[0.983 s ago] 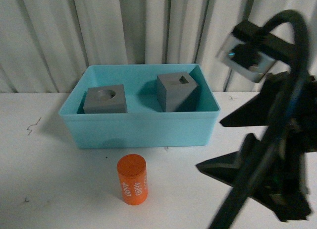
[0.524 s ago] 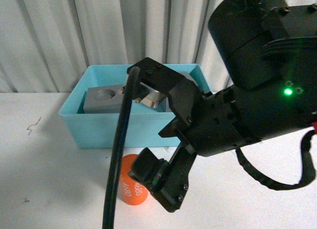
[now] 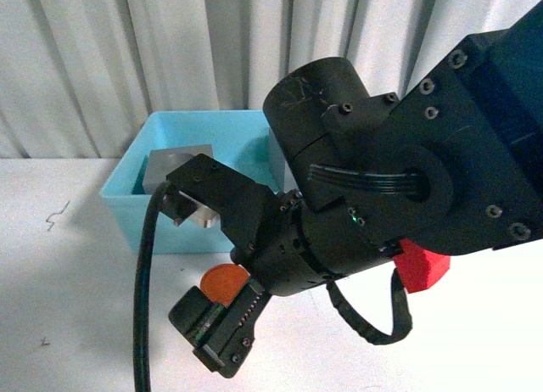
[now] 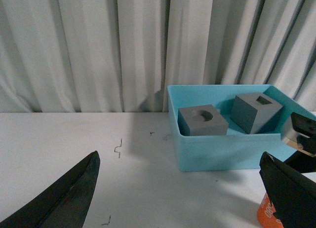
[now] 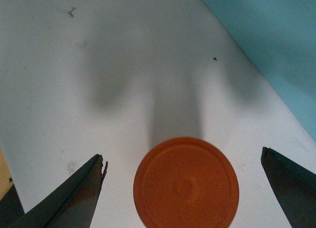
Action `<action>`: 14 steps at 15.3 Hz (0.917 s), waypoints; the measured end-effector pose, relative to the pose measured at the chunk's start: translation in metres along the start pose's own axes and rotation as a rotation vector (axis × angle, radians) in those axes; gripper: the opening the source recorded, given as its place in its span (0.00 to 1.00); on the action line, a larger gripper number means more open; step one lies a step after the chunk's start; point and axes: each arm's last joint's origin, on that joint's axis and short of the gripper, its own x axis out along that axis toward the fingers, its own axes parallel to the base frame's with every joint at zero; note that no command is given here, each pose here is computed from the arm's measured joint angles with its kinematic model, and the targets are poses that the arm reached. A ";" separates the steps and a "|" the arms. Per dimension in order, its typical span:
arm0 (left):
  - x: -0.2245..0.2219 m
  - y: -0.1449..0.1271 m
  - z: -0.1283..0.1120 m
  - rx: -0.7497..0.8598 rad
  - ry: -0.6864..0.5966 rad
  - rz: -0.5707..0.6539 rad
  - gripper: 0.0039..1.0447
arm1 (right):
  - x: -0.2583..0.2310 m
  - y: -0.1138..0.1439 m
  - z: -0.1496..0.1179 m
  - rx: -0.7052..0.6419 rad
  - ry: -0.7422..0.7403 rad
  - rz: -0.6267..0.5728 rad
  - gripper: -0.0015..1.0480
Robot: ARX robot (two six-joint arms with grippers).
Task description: Place gray and orange parts in blue box
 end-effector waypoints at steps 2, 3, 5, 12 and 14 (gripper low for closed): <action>0.000 0.000 0.000 0.000 0.000 0.000 0.94 | 0.007 0.001 0.002 0.009 -0.002 -0.002 0.94; 0.000 0.000 0.000 0.000 0.000 0.000 0.94 | 0.010 0.003 0.002 0.014 0.005 -0.004 0.94; 0.000 0.000 0.000 0.000 0.000 0.000 0.94 | 0.015 0.005 0.000 0.046 0.019 -0.011 0.93; 0.000 0.000 0.000 0.000 0.000 0.000 0.94 | -0.094 0.036 0.019 0.130 -0.322 -0.109 0.44; 0.000 0.000 0.000 0.000 0.000 0.000 0.94 | -0.151 0.027 0.038 0.129 -0.469 -0.202 0.44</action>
